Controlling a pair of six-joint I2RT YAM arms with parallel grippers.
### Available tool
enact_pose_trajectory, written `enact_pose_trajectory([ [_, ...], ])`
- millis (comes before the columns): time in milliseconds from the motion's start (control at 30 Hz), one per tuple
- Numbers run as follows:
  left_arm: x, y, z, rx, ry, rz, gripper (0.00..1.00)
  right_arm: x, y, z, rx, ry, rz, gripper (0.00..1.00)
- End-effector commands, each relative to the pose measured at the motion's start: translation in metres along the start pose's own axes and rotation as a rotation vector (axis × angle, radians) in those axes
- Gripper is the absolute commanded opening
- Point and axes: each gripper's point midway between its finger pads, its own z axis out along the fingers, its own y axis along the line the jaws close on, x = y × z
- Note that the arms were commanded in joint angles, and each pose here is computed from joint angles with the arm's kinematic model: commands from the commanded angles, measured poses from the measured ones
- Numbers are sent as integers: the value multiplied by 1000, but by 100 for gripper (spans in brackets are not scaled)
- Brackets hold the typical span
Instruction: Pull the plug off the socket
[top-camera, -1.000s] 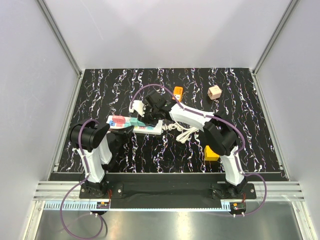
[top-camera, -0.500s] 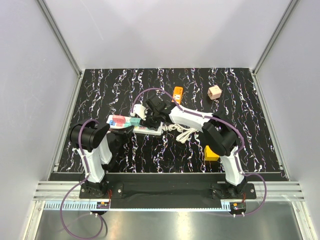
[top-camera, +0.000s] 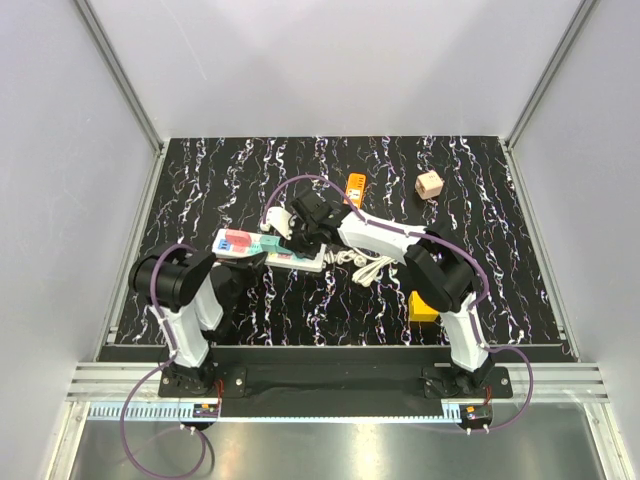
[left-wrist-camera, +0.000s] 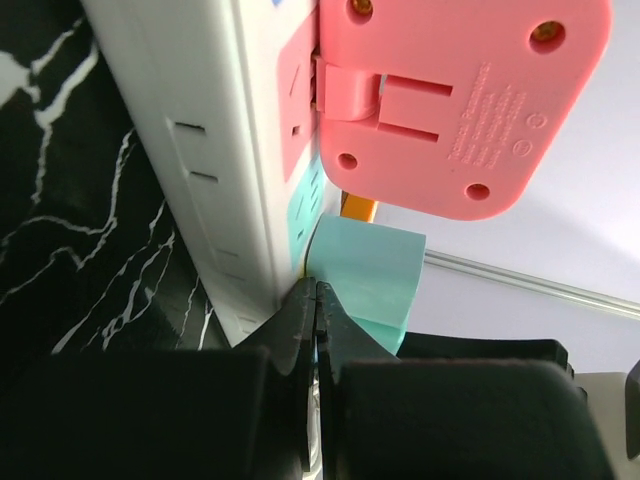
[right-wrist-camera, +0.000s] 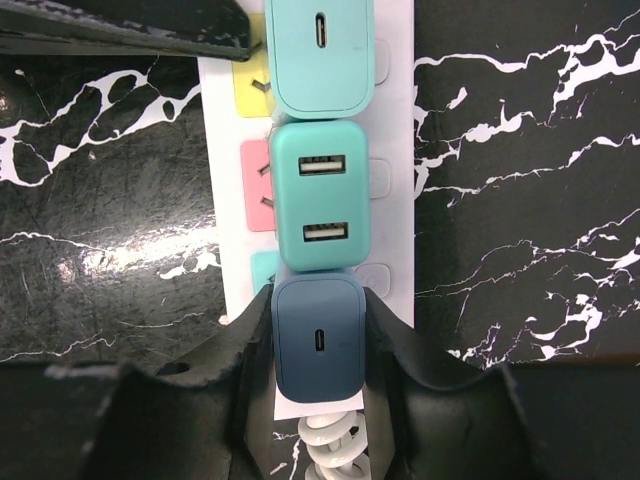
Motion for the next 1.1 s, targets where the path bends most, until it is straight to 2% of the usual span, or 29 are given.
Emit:
enact_pose_trajectory([
  [0,-15,79,-32,-296,-64,102,0,-23,6,-13,26,-39,9,0],
  [167,-16,86,-31,-368,-77,121,0,-33,2,-22,76,-73,35,0],
  [500,-14,87,-23,-419,-76,154,0,-56,10,-39,36,-154,80,0],
  [633,-15,97,-24,-508,-77,178,0,-65,7,-50,53,-181,78,0],
  [1067,-14,100,-22,-547,-84,184,0,-82,1,-70,98,-217,88,0],
])
